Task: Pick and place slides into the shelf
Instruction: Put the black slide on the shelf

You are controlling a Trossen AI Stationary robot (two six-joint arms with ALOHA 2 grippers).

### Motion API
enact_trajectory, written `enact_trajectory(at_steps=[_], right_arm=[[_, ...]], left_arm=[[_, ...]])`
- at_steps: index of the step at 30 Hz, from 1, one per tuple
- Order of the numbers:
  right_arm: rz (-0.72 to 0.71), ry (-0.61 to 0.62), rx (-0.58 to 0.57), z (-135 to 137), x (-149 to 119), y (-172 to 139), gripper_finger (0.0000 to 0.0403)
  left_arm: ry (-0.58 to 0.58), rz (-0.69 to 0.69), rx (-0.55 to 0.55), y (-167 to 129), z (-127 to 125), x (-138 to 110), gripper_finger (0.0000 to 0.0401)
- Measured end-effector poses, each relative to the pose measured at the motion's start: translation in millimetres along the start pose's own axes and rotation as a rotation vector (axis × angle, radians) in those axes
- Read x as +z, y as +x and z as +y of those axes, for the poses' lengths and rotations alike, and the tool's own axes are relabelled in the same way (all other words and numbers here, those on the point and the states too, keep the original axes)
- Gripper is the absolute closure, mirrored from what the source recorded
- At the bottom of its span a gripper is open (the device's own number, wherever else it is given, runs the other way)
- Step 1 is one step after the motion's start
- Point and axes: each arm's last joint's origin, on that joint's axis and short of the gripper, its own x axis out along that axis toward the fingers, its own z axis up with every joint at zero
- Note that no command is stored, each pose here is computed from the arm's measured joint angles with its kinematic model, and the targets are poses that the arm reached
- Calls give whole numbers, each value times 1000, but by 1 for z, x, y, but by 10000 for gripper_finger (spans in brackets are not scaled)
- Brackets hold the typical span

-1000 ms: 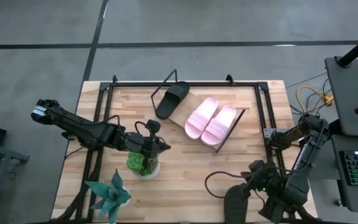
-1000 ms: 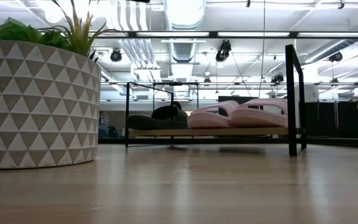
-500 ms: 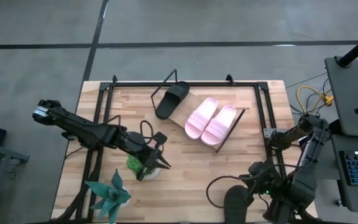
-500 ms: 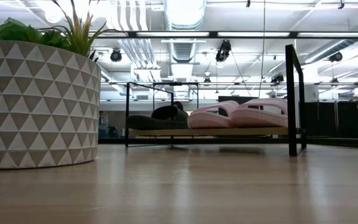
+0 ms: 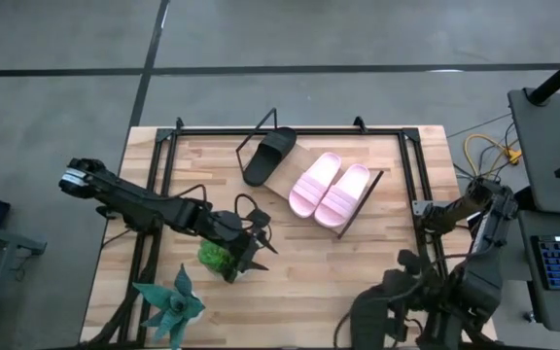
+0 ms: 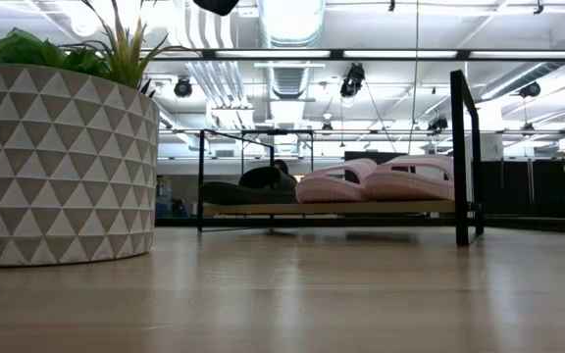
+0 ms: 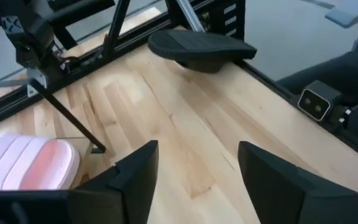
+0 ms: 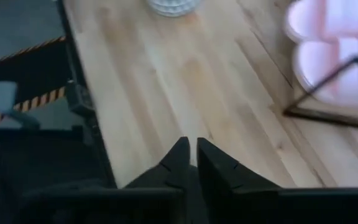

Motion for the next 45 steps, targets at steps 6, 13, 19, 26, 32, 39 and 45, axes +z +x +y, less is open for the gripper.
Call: enact_trajectory(at_steps=[6, 13, 19, 26, 32, 39, 45], right_arm=[[169, -32, 177, -1, 24, 3, 299], [304, -49, 191, -23, 50, 15, 207], [508, -94, 128, -42, 51, 23, 173], [593, -144, 246, -70, 55, 39, 170], [554, -123, 345, -102, 48, 53, 170], [561, -101, 434, -126, 17, 83, 170], [603, -55, 570, -129, 3, 109, 170]], left_arm=[[-11, 97, -28, -13, -3, -6, 190], [-15, 143, -44, -29, -5, -8, 190], [-15, 138, -42, -35, -5, -7, 190], [-17, 172, -52, -42, -7, -10, 190], [-18, 172, -51, -50, -8, -12, 190], [-17, 168, -44, -53, -7, -11, 190], [-12, 183, 8, -53, -6, -11, 190]])
